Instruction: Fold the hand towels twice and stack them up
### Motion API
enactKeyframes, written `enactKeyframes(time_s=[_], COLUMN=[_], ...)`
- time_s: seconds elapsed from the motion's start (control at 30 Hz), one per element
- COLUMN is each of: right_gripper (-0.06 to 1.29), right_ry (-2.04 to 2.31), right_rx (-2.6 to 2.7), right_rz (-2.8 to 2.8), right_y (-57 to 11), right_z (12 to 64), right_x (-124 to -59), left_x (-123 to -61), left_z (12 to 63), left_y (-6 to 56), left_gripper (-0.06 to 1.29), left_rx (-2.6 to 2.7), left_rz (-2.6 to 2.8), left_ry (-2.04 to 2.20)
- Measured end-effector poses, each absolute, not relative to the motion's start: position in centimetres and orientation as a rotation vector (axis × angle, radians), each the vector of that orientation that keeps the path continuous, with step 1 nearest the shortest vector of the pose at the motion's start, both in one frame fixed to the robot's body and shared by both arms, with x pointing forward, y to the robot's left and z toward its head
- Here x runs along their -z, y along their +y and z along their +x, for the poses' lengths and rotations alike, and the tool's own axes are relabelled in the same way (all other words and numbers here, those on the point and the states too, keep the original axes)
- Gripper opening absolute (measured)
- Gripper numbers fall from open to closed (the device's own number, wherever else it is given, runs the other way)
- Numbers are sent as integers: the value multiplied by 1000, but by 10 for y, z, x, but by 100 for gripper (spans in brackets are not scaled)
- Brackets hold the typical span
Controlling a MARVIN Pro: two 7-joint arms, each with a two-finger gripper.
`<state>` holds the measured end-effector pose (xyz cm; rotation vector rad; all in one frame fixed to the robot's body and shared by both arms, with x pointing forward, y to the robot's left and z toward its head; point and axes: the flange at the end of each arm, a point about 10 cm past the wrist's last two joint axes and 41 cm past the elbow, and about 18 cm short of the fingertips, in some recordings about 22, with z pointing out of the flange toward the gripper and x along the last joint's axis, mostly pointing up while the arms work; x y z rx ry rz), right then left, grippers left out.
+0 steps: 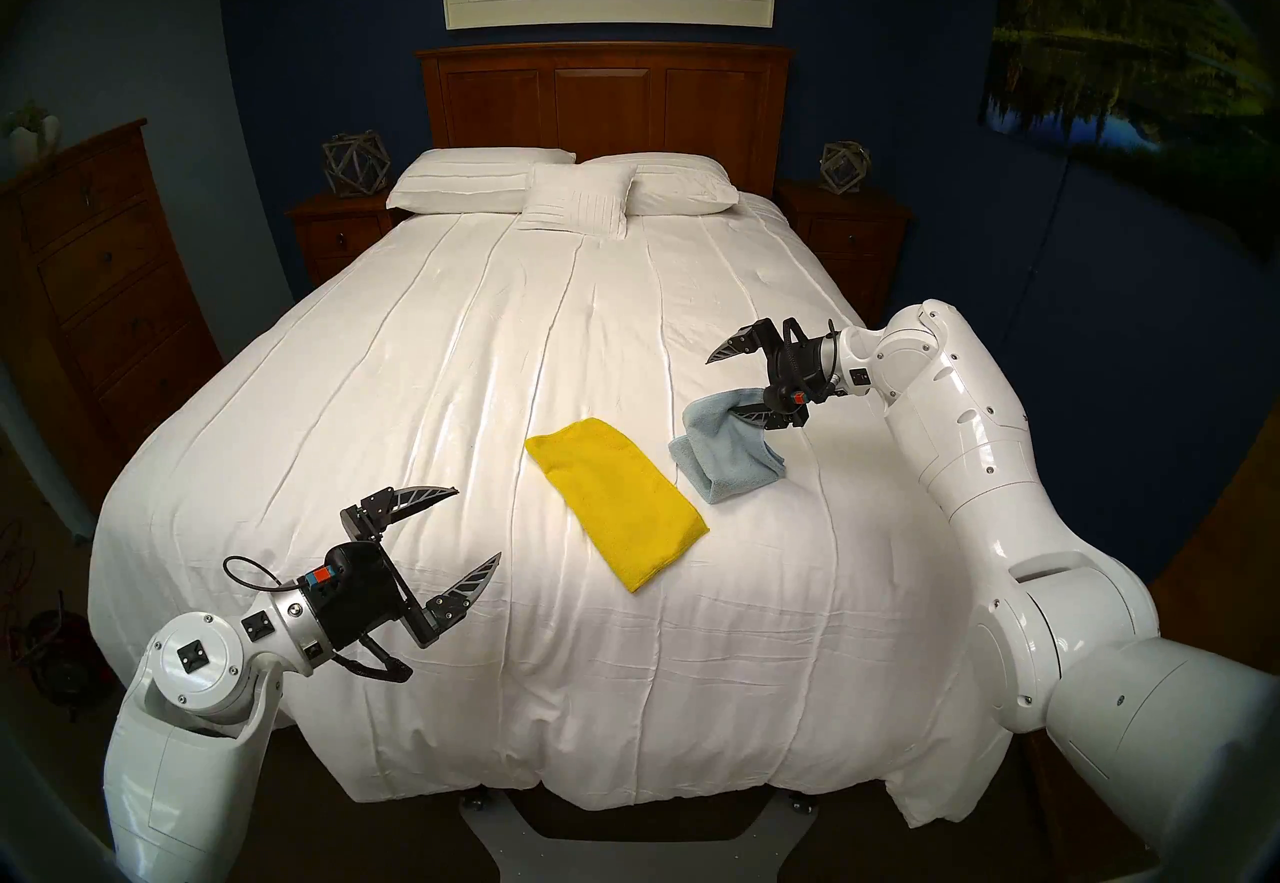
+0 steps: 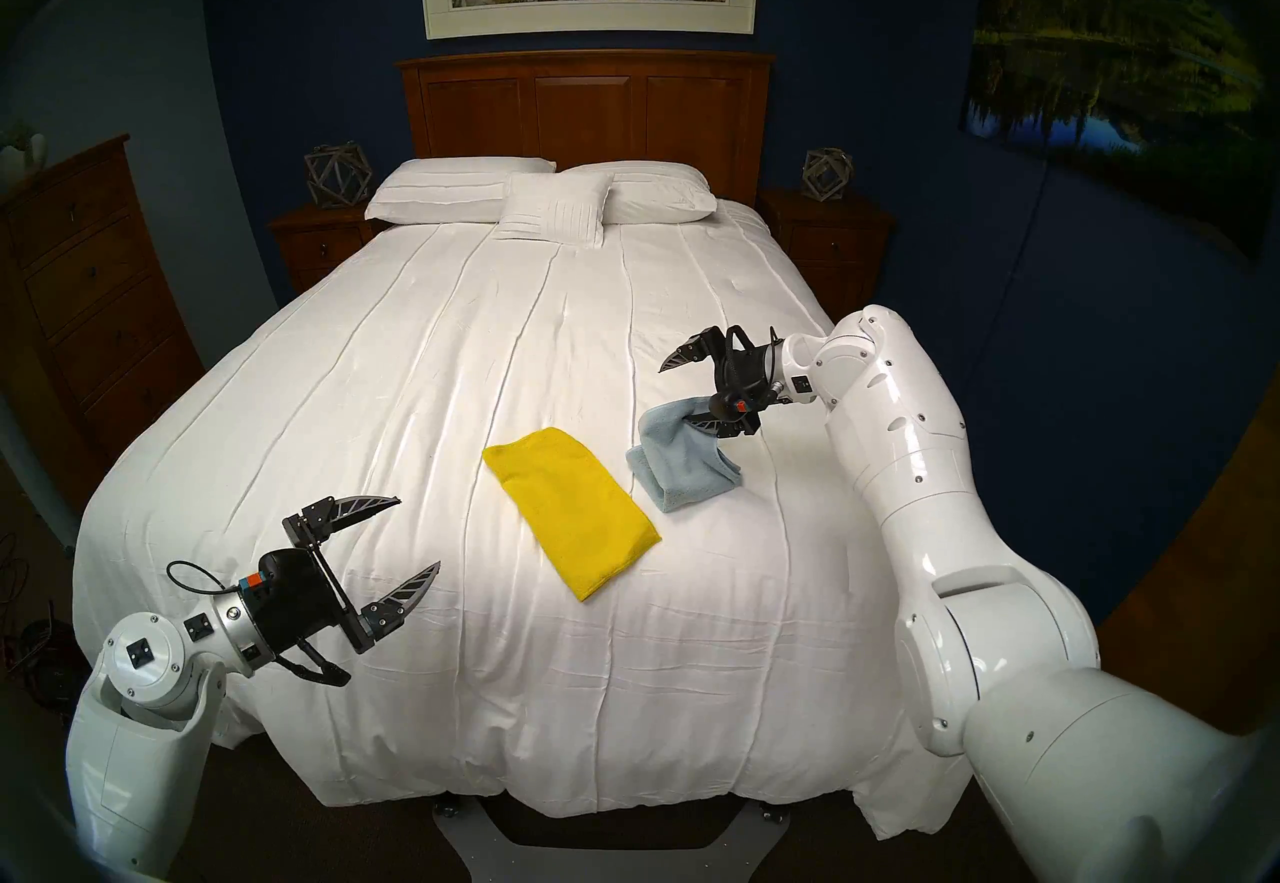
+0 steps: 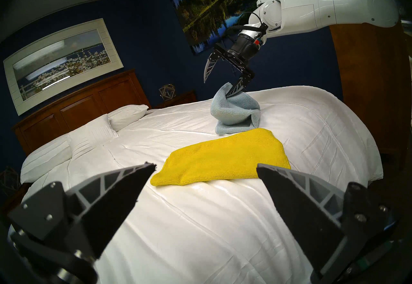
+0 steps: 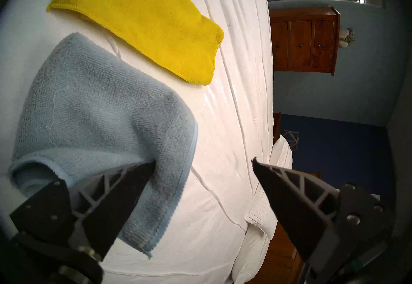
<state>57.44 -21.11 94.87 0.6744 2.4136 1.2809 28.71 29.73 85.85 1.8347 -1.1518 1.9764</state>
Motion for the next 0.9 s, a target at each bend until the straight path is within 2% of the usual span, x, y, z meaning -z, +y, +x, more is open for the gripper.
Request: enactKeyframes(time_s=[0.9], right_gripper=[119], right_ry=[2538], right_rx=[-1246], right_rz=[611], right_y=[-217], right_z=[572], right_x=[-951], left_x=[-859], left_z=[287], left_y=[297], left_gripper=[127], left_rx=[-1977], left_rz=[1834], left_ry=[-1153])
